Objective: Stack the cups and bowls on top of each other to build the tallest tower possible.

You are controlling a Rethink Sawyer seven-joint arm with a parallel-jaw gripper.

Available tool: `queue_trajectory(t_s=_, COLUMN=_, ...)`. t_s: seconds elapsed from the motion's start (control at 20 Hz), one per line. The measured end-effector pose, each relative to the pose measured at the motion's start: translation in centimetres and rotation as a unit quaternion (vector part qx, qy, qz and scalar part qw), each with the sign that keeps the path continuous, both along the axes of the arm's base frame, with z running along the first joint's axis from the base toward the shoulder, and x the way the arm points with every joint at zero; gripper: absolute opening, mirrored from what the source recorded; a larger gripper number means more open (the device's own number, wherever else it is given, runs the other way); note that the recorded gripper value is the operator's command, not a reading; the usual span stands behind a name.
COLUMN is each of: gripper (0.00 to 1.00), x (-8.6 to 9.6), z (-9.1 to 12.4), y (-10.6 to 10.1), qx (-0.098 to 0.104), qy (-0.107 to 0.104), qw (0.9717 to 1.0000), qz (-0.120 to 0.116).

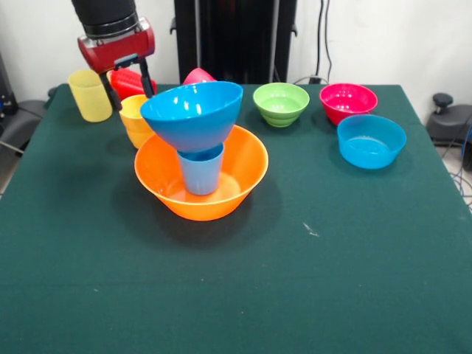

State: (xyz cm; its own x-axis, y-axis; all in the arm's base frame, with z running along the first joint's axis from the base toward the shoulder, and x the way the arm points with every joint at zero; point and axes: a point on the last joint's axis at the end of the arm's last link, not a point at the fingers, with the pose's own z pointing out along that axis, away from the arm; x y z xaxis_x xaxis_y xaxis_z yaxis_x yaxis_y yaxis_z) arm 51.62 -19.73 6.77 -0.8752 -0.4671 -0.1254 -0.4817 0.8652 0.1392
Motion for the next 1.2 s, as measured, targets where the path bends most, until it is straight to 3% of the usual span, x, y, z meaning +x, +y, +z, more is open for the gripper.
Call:
queue_trajectory(t_s=0.8, gripper=1.00, x=-0.5, z=-0.9, y=0.1, qx=0.011, qy=0.008, qw=0.9999, qz=-0.007)
queue_trajectory(t_s=1.2, gripper=1.00, x=0.6, z=2.7, y=-1.5, qx=0.008, qy=-0.012, qw=0.9996, qz=-0.026)
